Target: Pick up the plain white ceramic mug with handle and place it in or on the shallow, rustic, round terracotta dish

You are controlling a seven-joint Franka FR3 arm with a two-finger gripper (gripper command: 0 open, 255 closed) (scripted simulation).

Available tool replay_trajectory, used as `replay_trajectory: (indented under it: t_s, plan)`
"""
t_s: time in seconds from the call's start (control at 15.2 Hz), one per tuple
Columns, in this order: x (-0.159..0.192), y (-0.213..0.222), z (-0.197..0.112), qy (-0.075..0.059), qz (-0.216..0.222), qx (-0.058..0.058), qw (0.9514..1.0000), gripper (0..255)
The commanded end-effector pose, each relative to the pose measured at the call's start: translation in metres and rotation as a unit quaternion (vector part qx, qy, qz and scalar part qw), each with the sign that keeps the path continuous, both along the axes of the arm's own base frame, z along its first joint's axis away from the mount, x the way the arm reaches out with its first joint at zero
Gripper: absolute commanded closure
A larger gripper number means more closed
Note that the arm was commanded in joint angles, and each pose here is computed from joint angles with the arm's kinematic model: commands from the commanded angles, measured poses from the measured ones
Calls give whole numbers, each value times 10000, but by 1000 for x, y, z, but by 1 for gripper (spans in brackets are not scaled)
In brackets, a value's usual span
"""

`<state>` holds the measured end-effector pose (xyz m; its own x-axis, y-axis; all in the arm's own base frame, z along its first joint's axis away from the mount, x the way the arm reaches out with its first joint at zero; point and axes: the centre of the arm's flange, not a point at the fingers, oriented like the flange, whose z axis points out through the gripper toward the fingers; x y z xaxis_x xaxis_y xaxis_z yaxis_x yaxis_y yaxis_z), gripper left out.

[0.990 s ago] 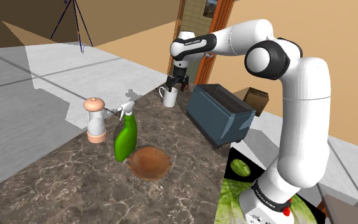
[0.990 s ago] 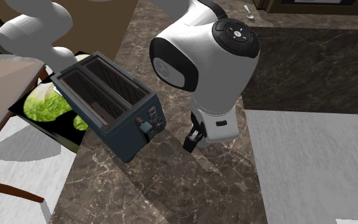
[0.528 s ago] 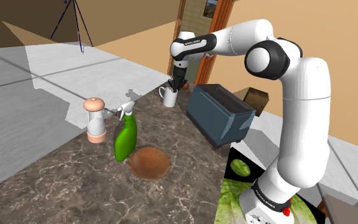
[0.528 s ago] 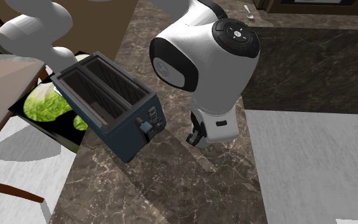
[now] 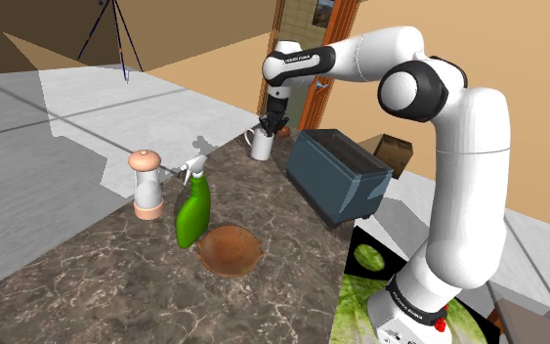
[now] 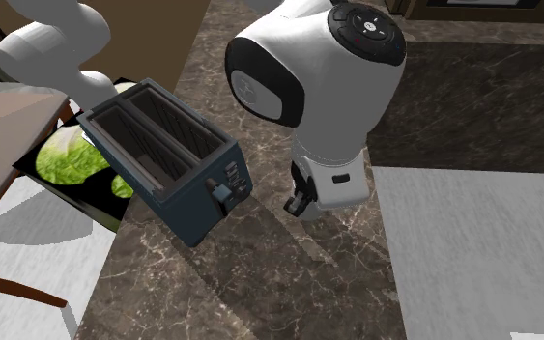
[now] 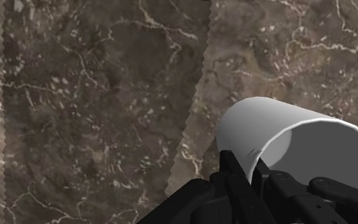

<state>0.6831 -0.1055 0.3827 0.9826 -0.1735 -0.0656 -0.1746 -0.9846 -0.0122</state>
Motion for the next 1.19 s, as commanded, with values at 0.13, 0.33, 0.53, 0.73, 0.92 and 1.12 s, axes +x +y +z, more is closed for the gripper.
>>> replay_trajectory:
  t_s: [0.13,0.33,0.53,0.73,0.92,1.12]
  plan:
    - [-1,0,21,2,-1,0,10000,255]
    - [-1,0,37,2,-1,0,10000,255]
    - [-1,0,53,2,-1,0,10000,255]
    - [-1,0,68,2,-1,0,10000,255]
    - [-1,0,80,2,-1,0,10000,255]
    - [-24,32,83,2,-1,0,10000,255]
